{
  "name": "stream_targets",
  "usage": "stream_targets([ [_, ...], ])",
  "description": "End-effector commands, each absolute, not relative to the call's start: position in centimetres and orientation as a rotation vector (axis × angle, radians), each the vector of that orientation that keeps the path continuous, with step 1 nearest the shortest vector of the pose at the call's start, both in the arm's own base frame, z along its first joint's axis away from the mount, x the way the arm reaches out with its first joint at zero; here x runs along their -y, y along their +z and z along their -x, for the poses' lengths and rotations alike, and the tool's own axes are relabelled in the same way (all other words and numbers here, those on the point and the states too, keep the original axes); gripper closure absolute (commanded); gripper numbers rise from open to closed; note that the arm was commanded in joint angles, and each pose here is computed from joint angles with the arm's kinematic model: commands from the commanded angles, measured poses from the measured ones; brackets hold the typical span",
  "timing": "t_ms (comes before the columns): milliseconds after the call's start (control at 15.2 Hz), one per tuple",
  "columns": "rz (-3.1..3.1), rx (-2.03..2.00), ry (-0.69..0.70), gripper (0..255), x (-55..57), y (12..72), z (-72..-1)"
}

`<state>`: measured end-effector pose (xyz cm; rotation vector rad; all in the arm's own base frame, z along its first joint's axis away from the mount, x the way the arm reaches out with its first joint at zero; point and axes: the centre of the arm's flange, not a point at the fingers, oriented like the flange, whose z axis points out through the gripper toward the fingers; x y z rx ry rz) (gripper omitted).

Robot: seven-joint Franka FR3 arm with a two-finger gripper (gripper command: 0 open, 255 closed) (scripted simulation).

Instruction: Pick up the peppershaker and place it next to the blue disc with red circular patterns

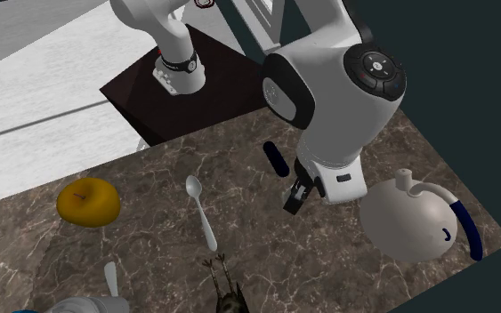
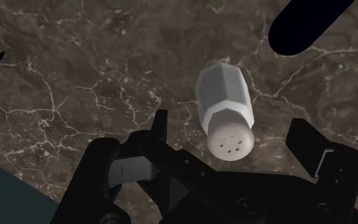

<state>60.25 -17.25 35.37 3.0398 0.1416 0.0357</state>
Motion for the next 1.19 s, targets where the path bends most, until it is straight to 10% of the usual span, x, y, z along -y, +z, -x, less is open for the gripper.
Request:
stream_targets([
  [0,-3.040,-0.141,0.037,0,17.25,34.89,-60.34],
  [462,-3.040,-0.141,0.036,0,17.25,34.89,-60.34],
  [528,-3.040,-0.141,0.036,255,17.25,34.89,-60.34],
  [1122,-3.040,-0.141,0.037,255,17.25,34.89,-60.34],
])
